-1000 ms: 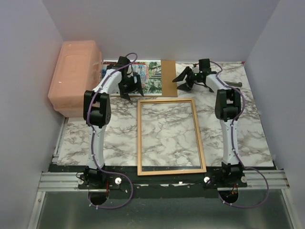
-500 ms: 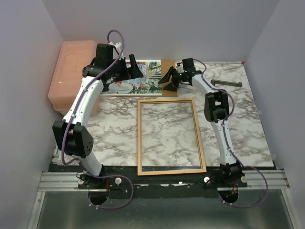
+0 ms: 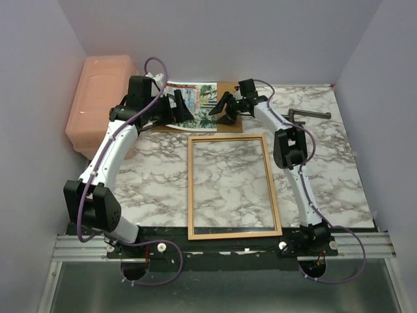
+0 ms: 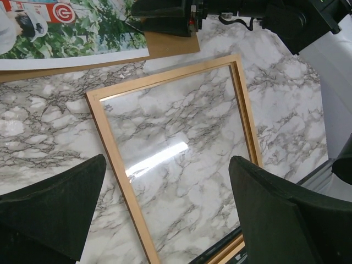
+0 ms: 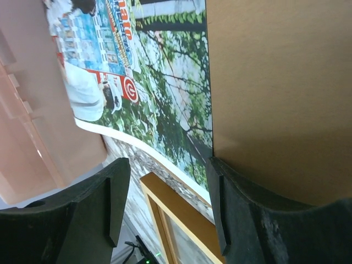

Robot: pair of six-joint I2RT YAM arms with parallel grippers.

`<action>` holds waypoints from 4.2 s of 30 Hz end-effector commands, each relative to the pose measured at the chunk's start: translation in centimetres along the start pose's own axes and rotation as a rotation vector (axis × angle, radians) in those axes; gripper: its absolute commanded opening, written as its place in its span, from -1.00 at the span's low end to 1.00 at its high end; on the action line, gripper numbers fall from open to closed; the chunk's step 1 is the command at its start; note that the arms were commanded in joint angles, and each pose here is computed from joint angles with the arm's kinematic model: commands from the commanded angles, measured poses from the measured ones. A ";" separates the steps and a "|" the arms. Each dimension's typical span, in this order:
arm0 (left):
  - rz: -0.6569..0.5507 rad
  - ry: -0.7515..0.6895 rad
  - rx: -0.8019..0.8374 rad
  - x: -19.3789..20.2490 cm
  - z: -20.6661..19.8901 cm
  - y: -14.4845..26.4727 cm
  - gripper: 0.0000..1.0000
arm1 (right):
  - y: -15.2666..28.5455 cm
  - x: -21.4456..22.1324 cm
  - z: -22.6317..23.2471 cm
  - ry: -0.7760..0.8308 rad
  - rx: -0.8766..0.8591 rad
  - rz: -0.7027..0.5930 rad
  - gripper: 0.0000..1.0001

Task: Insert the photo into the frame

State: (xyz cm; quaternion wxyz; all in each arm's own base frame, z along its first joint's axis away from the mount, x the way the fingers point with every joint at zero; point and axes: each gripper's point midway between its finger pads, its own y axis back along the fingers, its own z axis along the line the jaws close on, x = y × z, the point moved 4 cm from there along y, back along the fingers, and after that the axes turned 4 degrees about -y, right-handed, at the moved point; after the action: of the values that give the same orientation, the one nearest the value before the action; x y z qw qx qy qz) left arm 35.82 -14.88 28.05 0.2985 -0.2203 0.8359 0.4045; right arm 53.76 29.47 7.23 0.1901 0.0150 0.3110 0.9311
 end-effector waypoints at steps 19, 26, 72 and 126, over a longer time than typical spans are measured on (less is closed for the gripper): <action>-0.037 -0.031 -0.073 2.5 1.6 2.8 0.96 | -9.0 9.2 2.5 -0.150 -0.219 0.209 0.32; -0.036 -0.020 -0.090 3.5 2.5 3.4 0.96 | -5.8 8.4 6.7 -0.117 -0.430 0.100 0.39; -0.034 0.165 -0.060 3.5 5.8 0.7 0.97 | -2.6 -0.8 11.2 0.114 -0.618 -0.204 0.91; -0.028 0.159 -0.068 7.0 5.9 3.1 0.97 | 3.3 4.9 15.8 0.098 -0.586 -0.215 -0.10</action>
State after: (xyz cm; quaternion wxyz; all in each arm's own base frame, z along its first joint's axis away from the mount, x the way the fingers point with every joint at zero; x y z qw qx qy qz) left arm 31.91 -9.15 21.02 0.2125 -0.2759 0.8372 0.4217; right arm 52.83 37.75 15.77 0.2952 -0.0648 0.0811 0.9498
